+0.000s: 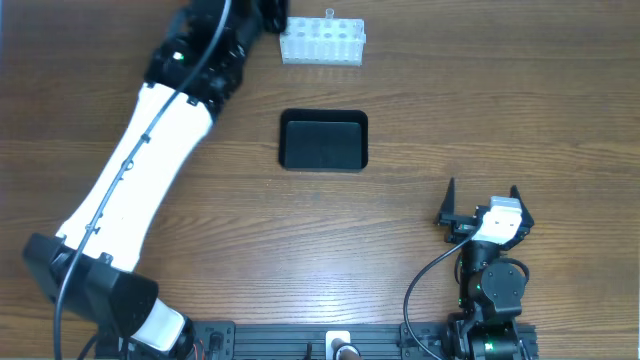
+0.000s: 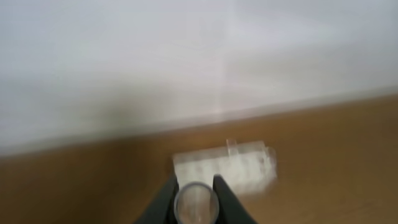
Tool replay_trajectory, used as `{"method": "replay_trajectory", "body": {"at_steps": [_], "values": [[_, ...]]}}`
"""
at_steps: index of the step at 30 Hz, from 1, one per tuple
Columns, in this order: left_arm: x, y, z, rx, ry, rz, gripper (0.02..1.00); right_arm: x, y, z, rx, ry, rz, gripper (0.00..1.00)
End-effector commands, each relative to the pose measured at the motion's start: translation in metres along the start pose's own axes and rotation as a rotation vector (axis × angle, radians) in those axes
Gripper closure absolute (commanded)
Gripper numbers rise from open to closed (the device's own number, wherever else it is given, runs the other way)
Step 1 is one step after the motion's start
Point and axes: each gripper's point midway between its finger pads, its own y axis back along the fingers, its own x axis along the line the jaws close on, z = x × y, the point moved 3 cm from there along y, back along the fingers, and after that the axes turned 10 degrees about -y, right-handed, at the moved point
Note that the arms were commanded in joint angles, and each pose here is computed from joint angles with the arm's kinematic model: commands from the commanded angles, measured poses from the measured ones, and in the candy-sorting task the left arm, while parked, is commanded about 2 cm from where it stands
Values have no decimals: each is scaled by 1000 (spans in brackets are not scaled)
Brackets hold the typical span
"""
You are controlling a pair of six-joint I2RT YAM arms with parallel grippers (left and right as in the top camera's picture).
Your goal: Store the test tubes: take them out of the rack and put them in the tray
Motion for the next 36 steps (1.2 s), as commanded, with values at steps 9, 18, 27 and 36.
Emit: {"method": "replay_trajectory", "body": {"at_steps": [9,18,27,36], "values": [[-57,-49,-163,581,143,96,932,-1,0,-2,-2,-3,-9,7],[-70,-69,-199,664,135,106,917,-1,0,-2,-2,-3,-9,9],[-78,-83,-231,738,110,105,912,-1,0,-2,-2,-3,-9,9],[-84,-84,-245,789,109,80,899,-1,0,-2,-2,-3,-9,9]]}}
